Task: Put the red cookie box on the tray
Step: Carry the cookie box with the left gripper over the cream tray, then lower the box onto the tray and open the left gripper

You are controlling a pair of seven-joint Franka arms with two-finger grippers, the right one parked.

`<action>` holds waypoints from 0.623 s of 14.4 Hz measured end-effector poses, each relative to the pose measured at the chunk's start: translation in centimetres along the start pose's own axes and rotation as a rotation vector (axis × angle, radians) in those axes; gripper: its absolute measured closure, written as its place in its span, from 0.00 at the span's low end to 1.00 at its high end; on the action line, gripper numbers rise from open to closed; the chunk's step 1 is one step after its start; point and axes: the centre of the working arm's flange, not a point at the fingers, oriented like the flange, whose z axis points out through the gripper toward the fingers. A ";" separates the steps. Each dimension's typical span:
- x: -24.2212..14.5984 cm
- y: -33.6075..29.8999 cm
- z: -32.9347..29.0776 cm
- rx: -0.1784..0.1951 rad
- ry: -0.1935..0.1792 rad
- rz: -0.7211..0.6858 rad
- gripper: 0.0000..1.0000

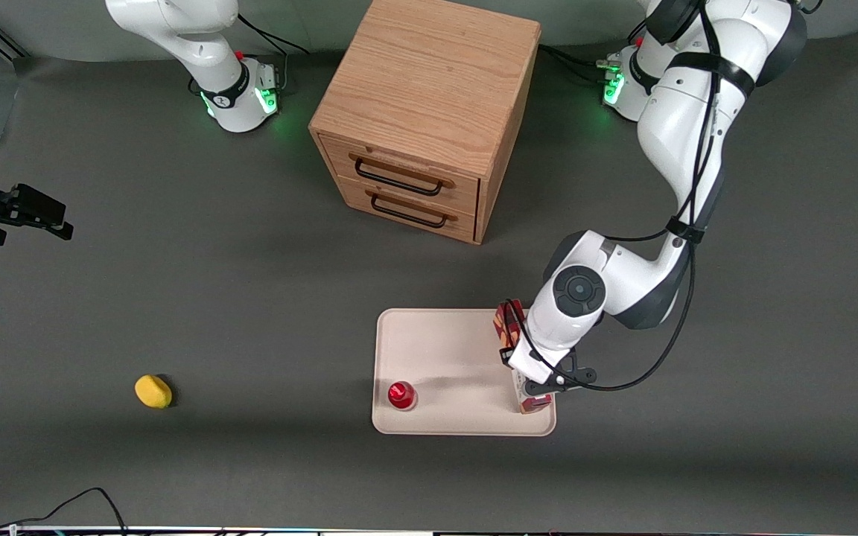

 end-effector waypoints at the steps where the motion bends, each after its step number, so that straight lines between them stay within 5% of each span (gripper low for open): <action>1: -0.1 -0.1 0.2 -0.005 0.005 0.000 0.74; 6: -0.3 -0.4 1.1 -0.023 0.021 0.000 0.71; 9: -0.6 -1.1 2.6 -0.008 0.007 -0.003 0.40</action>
